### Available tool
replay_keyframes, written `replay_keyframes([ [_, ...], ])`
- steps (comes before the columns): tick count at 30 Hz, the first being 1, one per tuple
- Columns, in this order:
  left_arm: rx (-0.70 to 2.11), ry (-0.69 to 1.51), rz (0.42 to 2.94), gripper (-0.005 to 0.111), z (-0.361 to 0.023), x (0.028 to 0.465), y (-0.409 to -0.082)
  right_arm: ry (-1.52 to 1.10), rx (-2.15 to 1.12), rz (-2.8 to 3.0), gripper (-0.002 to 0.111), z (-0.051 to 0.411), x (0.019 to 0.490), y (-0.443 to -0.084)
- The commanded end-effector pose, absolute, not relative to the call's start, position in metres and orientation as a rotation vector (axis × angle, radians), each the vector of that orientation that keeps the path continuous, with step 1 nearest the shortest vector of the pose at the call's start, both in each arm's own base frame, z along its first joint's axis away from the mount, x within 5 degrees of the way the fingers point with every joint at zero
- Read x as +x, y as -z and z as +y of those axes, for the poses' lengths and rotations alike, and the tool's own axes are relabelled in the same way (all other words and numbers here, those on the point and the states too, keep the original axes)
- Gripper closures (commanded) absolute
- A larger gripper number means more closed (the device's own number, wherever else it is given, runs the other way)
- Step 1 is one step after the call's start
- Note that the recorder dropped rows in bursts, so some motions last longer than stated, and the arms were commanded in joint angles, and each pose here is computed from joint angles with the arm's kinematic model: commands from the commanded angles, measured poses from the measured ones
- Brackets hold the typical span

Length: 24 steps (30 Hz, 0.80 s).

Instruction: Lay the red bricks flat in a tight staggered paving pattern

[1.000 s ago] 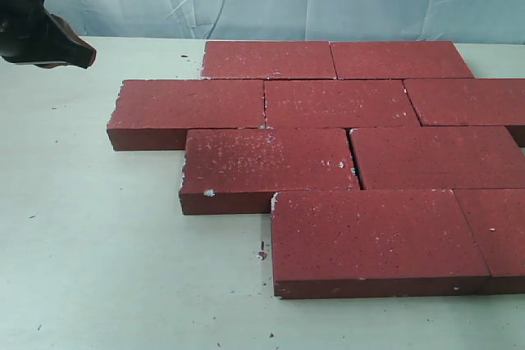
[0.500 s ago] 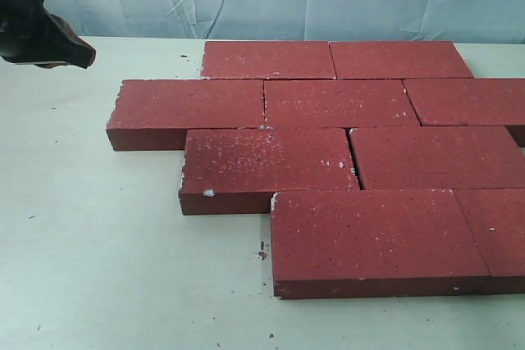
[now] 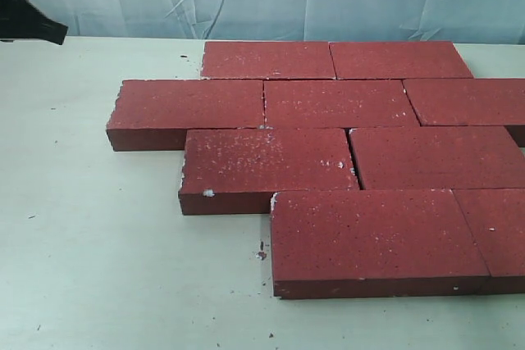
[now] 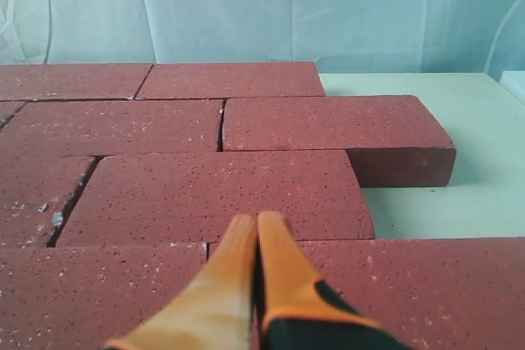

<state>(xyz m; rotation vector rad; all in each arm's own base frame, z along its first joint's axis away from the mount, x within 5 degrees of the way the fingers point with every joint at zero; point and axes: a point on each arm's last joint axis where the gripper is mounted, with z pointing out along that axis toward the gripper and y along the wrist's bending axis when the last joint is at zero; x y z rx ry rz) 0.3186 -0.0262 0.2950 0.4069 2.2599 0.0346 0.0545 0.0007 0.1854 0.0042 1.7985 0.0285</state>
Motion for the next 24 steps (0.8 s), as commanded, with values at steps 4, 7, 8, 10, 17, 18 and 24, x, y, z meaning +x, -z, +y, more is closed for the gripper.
replay_keyframes([
  [4,0.298,-0.157,2.026,0.107,-0.020,0.273,-0.317,-0.029,0.011,1.788,0.109,0.001,0.054,-0.186],
  [7,0.290,-0.146,1.981,0.107,-0.018,0.252,-0.317,-0.029,0.011,1.788,0.109,0.001,0.054,-0.186],
  [8,0.291,-0.146,1.961,0.107,-0.018,0.246,-0.320,-0.029,0.011,1.788,0.109,0.001,0.054,-0.186],
  [10,0.293,-0.146,1.929,0.107,-0.017,0.235,-0.322,-0.029,0.011,1.788,0.109,0.001,0.054,-0.186],
  [17,0.291,-0.142,1.842,0.107,-0.015,0.204,-0.325,-0.029,0.011,1.788,0.109,0.001,0.054,-0.186],
  [18,0.296,-0.147,1.825,0.107,-0.015,0.198,-0.326,-0.029,0.011,1.788,0.109,0.001,0.054,-0.186],
  [24,0.311,-0.173,1.751,0.107,-0.012,0.165,-0.324,-0.029,0.011,1.788,0.109,0.001,0.054,-0.186],
])
